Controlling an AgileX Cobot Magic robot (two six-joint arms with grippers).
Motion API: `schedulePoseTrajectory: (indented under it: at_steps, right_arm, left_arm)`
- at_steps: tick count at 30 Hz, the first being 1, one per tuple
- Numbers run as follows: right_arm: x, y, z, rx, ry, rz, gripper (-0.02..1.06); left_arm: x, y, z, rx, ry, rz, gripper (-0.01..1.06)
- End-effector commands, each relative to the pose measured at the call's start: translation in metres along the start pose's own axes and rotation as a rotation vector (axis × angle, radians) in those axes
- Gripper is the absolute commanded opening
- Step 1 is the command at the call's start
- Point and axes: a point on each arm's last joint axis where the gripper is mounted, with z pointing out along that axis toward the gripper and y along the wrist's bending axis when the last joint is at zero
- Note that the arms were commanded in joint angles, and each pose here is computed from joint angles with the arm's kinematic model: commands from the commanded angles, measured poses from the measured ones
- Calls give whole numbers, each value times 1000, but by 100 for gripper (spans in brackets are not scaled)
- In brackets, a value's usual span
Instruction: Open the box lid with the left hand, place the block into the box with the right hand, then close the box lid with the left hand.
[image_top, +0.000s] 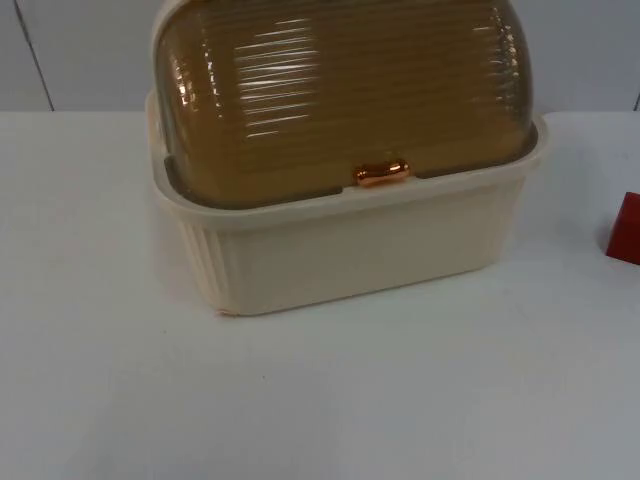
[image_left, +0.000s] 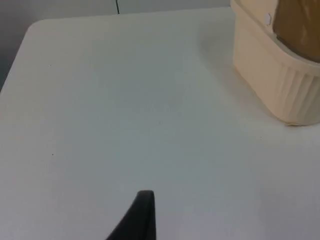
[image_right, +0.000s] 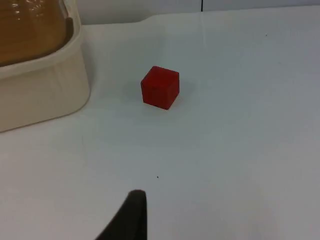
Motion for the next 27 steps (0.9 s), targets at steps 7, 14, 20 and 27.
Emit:
schedulePoseTrajectory:
  at_steps: [7,14,20,27]
  right_arm:
    - [-36,1,-9,3,-51,28,104]
    - [-90,4,-12,-5,-133,49,104]
    - [-135,3,8,50,-155,-2,104]
    - [-176,9,54,41,-168,-14,104]
  left_arm:
    - [-41,5,-13,-50,-89,-4,104]
    - [-99,9,-3,-92,-157,18,104]
    - [-137,7,27,-58,-175,-4,104]
    - [-165,7,61,-54,-143,0,104]
